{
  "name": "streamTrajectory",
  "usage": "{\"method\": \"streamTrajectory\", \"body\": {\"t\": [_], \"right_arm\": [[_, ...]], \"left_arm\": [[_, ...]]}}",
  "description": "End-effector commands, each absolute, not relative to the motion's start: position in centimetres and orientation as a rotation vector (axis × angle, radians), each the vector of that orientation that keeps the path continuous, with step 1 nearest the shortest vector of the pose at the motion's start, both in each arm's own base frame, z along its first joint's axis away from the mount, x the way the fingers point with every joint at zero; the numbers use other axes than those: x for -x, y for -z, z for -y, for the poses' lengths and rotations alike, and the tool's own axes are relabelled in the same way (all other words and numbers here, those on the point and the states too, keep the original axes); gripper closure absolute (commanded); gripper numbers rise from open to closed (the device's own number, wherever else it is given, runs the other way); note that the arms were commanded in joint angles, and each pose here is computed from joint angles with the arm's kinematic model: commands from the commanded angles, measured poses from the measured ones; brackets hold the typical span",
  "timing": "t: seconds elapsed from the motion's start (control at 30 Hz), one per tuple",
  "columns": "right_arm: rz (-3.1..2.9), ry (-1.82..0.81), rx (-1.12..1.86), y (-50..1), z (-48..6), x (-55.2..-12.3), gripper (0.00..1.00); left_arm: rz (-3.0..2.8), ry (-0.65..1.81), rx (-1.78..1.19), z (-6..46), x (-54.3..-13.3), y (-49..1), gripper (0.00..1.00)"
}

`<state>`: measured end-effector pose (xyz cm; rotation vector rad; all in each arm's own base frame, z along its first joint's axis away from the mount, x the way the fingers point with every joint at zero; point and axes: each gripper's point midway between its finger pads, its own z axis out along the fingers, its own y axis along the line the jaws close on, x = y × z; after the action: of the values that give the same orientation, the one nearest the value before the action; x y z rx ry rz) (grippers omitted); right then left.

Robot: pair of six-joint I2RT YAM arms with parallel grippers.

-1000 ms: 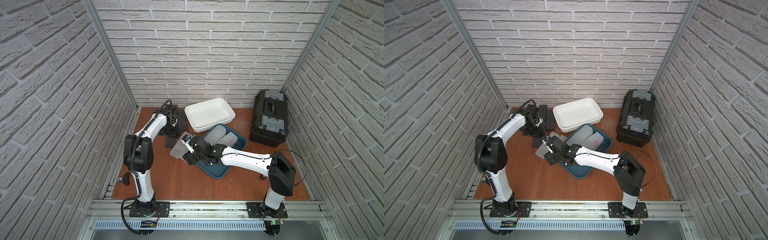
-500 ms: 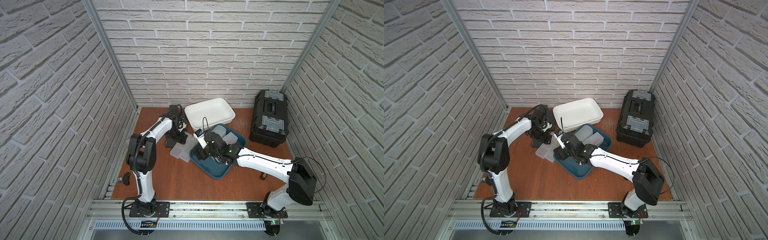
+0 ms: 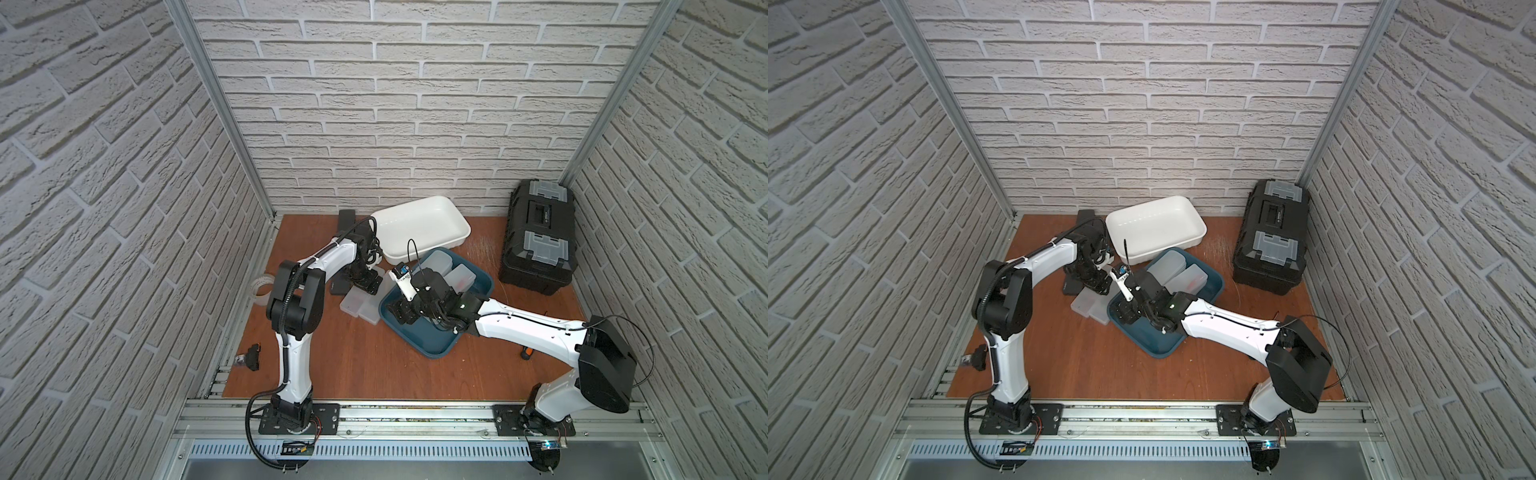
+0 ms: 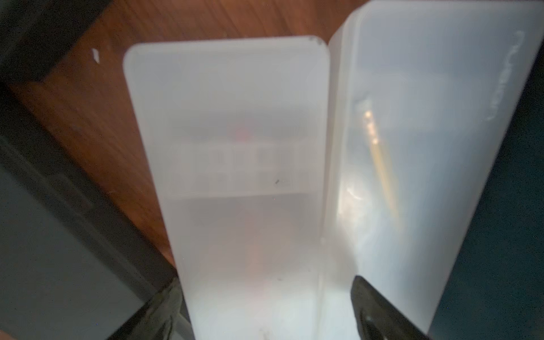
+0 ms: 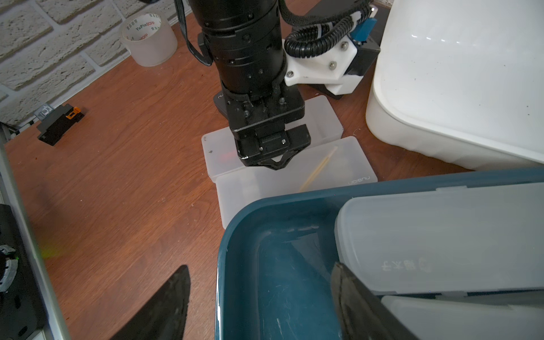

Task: Place the pencil cases by color into the storage box
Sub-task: Pick up the pencil case from the center of the board.

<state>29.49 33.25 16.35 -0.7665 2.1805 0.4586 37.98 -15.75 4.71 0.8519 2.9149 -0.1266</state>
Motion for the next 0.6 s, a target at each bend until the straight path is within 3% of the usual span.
{"method": "streamTrajectory", "body": {"t": [0.0, 0.57], "right_arm": [[-2.13, -0.471, 0.738, -18.0, -33.0, -29.7, 0.24], [-2.124, -0.476, 0.735, -18.2, -32.7, -29.5, 0.24]], "left_arm": [[-2.948, 0.086, -0.807, 15.0, -38.4, -4.8, 0.11], [-3.029, -0.012, -0.794, 13.2, -38.2, -3.8, 0.12]]}}
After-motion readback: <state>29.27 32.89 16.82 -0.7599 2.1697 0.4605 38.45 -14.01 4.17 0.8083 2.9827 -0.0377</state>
